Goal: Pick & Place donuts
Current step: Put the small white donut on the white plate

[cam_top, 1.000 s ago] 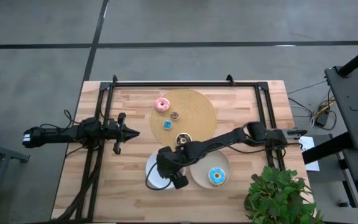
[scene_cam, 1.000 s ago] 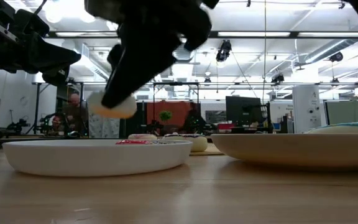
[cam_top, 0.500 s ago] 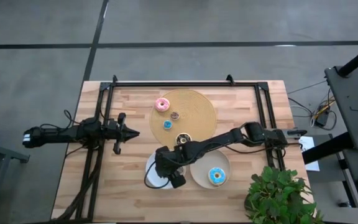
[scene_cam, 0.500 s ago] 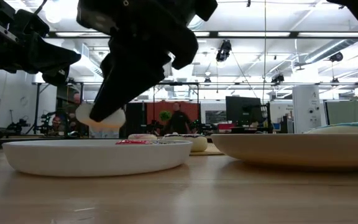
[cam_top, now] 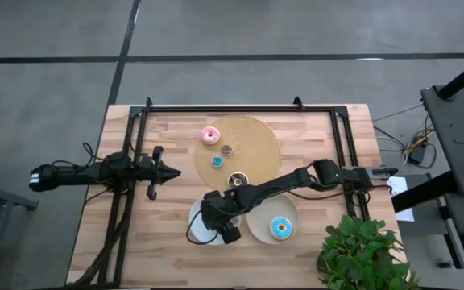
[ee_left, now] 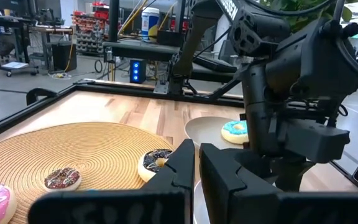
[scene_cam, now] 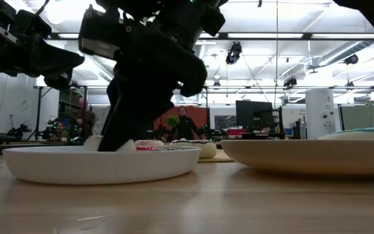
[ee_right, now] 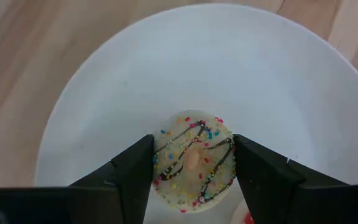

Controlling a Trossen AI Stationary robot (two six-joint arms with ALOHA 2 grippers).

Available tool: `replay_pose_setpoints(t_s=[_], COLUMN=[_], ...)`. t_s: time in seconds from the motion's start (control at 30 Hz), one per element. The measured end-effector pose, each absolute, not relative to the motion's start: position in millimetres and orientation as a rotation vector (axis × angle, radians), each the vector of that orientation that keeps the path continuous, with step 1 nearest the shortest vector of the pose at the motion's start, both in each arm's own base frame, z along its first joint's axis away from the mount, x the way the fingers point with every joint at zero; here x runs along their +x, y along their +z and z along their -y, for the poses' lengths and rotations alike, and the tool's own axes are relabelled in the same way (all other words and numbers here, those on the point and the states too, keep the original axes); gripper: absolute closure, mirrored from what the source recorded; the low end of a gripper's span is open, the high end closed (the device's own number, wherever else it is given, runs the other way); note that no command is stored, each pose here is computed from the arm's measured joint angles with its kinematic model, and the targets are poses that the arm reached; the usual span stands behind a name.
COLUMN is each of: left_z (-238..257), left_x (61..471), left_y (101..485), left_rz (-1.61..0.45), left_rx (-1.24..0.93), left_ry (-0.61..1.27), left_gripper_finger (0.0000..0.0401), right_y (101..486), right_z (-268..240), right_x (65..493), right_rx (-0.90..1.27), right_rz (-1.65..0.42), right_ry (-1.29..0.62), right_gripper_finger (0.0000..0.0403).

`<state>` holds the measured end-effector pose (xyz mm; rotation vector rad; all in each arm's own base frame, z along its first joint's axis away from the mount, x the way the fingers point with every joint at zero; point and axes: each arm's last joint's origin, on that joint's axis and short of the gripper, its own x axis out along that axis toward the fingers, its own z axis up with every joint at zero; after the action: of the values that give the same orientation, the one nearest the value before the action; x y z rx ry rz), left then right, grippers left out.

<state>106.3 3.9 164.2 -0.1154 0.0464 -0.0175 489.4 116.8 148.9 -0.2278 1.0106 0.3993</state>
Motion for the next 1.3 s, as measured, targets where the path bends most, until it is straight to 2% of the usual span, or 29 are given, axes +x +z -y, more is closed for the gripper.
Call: replay_pose_setpoints(t_s=[1.3], left_z=[-3.8], left_x=[106.3], left_y=[164.2], left_rz=[-0.047], left_rx=[-0.116], left_ry=[-0.018], left_gripper_finger=[0.0401], right_y=[148.0], right_z=[-111.6], right_x=[488.8], right_rx=[-0.215], right_rz=[-1.026], right_ry=[0.457], right_gripper_finger=[0.0202])
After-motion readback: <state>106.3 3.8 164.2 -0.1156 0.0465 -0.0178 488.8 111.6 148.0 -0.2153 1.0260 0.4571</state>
